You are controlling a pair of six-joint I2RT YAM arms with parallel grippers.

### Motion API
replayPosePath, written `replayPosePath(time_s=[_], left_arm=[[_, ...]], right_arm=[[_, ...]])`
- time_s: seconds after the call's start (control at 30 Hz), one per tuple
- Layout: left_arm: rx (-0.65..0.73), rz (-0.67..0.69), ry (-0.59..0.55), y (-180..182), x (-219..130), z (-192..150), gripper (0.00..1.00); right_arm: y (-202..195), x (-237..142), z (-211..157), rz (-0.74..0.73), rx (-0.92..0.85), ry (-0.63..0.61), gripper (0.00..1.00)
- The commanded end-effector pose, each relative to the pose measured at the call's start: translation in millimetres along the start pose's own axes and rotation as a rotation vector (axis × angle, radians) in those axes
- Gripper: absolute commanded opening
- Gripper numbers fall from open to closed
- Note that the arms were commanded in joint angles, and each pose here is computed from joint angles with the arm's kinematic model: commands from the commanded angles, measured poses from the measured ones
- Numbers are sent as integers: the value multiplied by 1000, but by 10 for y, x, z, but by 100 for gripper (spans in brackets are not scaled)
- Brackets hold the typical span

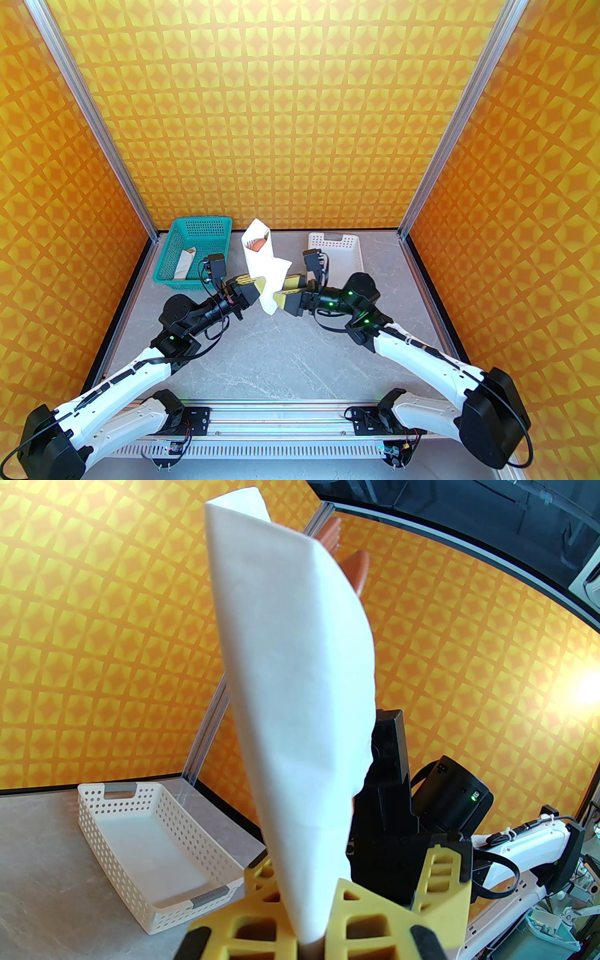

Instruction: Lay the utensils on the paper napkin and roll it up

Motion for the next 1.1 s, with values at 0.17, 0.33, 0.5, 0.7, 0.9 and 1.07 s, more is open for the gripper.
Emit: replayPosePath(time_s=[0.17,0.33,0.5,0.7,0.9,1.07], left_arm=[[6,-45,-47,-72,48,145,0],[-4,-45,-47,-58,66,134,0],[-15,-43,-38,-52,81,129,0],[-13,-35,-23,-75,39,144,15],[0,-48,1,-125,10,188,43],[31,-52,15,-169,-67,254,60]], right_arm=[[73,49,95,59,-36,-59,52],[102,52,109,84,-34,-59,35],[110,40,97,81,-38,-51,13],[136,-6,79,38,-62,-43,0],[216,-25,118,50,-94,-40,0],[292,-49,137,55,-144,-29,0]])
Point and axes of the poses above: each hand's point on the last joint's axis, 136 mm out from that joint toward the fingers, its own x axis out along the fingers, its own y axis along the line the jaws close on, z = x × y, the point moved 9 cm from there along -x, back along the fingers, and after that the axes turned 10 degrees about x, right-handed, at the moved point
